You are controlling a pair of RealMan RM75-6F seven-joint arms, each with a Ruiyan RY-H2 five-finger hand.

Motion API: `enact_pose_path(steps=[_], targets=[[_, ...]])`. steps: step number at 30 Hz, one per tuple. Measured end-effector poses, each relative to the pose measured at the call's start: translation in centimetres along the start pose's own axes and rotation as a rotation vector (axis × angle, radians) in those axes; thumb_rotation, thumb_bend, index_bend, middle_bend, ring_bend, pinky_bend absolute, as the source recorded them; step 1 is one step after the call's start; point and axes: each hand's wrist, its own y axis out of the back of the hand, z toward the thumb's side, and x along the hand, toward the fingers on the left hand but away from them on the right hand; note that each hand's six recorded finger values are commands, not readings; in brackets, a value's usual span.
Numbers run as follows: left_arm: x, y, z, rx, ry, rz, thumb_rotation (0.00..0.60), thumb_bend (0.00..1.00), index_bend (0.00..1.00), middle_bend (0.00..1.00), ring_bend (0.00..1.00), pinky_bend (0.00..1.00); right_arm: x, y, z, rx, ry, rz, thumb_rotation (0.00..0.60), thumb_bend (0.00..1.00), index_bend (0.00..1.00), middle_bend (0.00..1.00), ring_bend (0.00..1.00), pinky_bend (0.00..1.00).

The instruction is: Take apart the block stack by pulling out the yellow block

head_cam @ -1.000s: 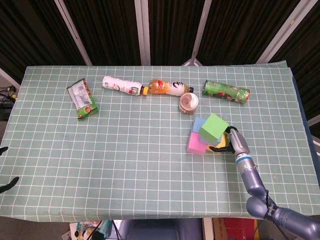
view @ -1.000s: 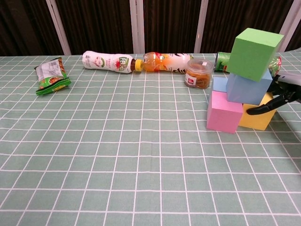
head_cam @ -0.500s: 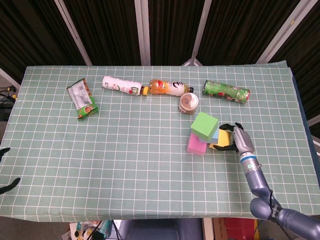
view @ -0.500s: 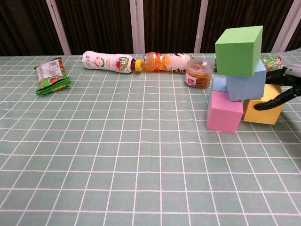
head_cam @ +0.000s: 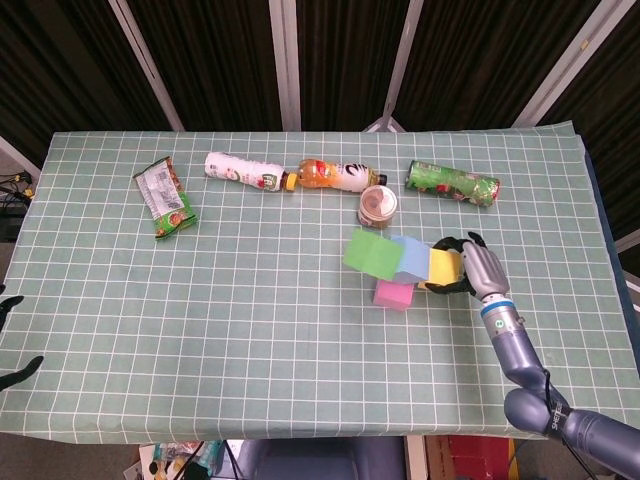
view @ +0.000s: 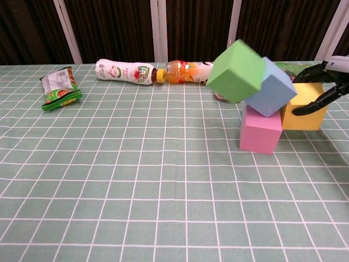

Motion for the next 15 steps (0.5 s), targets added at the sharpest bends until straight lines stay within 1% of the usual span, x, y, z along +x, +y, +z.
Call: enact_pose_path(steps=[2, 6, 9, 12, 15], targets=[[0.0, 0.1, -0.1, -0.003, 0.001, 0.001, 0.600, 0.19, 0.20, 0.07, 0.00, 0.00, -0.2, 0.1, 0.9, 0.016, 0.006, 0.001, 0.600, 0.24, 0.59, 0.47, 0.26, 0.00], [0.1, 0.1, -0.3, -0.009, 0.007, 0.000, 0.600, 0.19, 0.20, 0.07, 0.00, 0.00, -0.1, 0.0, 3.7, 0.024, 0.030, 0.001, 0.600, 0.24, 0.59, 0.47, 0.26, 0.00], [0.2, 0.1, -0.4, -0.012, 0.006, -0.005, 0.600, 0.19, 0.20, 0.07, 0.00, 0.00, 0.2, 0.2, 5.7, 0.040, 0.056, -0.016, 0.600, 0.24, 0.59, 0.47, 0.26, 0.00], [0.2, 0.2, -0.4, -0.018, 0.003, -0.002, 0.600, 0.19, 0.20, 0.07, 0.00, 0.00, 0.2, 1.0, 6.1, 0.056, 0.045, -0.053, 0.600, 0.24, 0.59, 0.47, 0.26, 0.00], [0.1, 0.4, -0.6, -0.026, 0.005, 0.007, 0.600, 0.19, 0.20, 0.07, 0.00, 0.00, 0.1, 2.0, 5.3, 0.051, 0.009, -0.085, 0.600, 0.24, 0.59, 0.47, 0.26, 0.00]])
